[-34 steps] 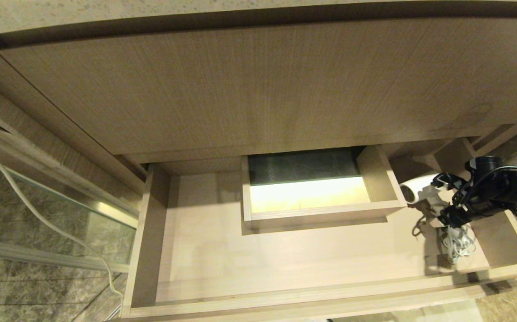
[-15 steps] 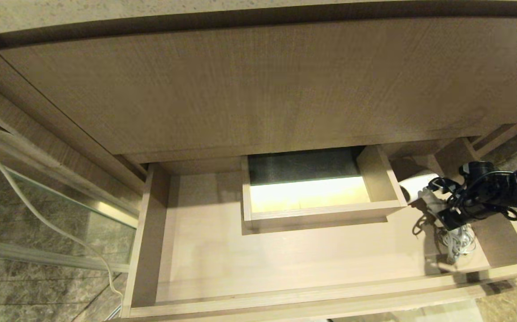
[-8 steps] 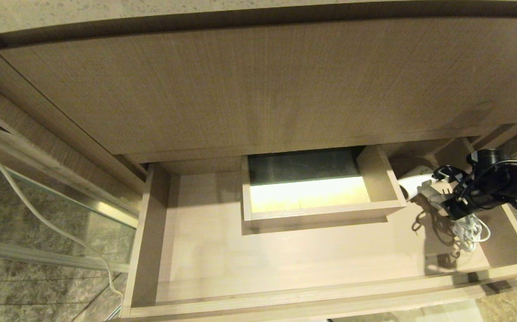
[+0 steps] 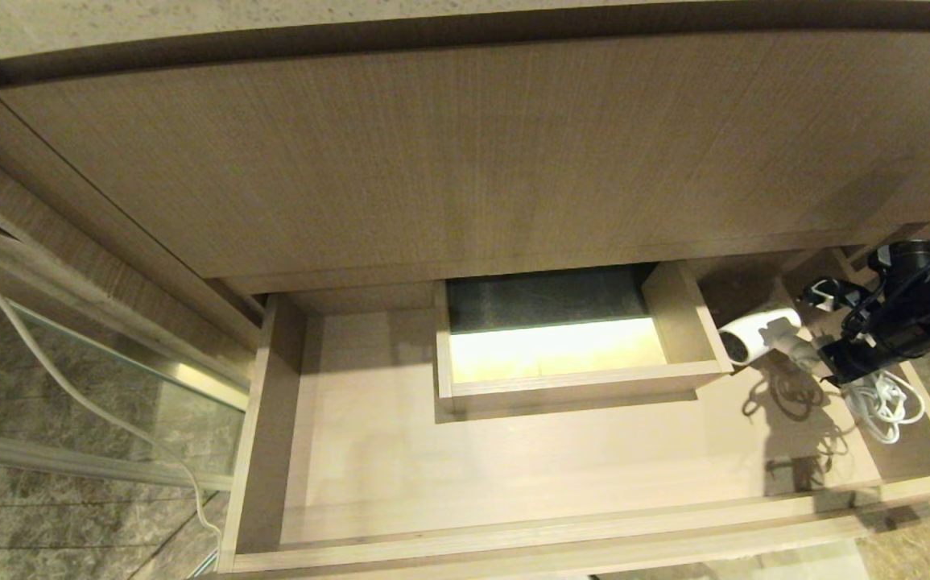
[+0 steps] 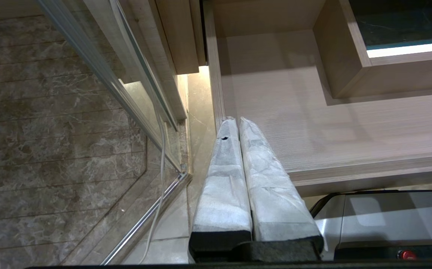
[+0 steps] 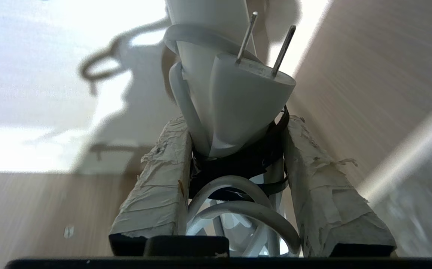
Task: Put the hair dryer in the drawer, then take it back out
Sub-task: Take the hairdryer out, then place it on the countertop
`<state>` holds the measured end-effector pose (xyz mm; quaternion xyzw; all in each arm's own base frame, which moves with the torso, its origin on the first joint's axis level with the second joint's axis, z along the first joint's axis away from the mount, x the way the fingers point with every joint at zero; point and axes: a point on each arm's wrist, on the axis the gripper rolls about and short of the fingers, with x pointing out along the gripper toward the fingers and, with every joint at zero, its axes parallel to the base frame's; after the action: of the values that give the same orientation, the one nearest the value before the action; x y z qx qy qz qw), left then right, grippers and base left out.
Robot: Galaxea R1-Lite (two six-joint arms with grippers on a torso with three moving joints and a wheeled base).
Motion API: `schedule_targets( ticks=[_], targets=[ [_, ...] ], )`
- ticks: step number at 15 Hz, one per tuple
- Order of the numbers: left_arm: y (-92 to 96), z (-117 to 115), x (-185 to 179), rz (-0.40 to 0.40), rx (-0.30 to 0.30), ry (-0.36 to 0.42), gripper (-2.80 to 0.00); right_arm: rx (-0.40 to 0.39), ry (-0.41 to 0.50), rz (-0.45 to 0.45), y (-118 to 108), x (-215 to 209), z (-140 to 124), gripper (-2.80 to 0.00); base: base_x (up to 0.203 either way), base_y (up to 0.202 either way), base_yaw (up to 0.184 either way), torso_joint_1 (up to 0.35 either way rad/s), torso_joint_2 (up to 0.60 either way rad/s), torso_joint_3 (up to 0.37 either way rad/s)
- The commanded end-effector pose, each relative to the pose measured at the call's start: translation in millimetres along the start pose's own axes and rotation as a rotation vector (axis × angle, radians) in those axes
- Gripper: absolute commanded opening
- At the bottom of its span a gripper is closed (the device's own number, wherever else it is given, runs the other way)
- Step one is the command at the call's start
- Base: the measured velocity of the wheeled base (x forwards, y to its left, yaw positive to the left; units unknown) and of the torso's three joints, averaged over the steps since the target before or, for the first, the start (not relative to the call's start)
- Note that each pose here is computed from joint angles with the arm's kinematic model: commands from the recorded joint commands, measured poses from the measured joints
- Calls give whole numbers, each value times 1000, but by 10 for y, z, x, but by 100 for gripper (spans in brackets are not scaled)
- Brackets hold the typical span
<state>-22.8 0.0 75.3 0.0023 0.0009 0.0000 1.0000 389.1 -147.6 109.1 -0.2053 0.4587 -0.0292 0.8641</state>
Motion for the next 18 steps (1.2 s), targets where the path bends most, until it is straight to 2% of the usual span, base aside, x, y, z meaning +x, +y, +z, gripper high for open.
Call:
schedule_targets(
  ticks=[1,7,12,18],
  targets=[
    [0,0,0,0,0,0,-280,2,-22,-23,-66,-299,31,-280,0,0,0,0,0,0],
    [0,-3,1,0,0,1,-280,5,-35,-46,-98,-607,49,-280,0,0,0,0,0,0],
    [0,-3,0,0,0,0,-280,14,-53,-75,-75,-1053,-23,-280,0,0,0,0,0,0],
    [0,0,-1,0,0,-2,-280,63,-127,-97,57,-1668,-264,-280,0,0,0,0,0,0]
  ],
)
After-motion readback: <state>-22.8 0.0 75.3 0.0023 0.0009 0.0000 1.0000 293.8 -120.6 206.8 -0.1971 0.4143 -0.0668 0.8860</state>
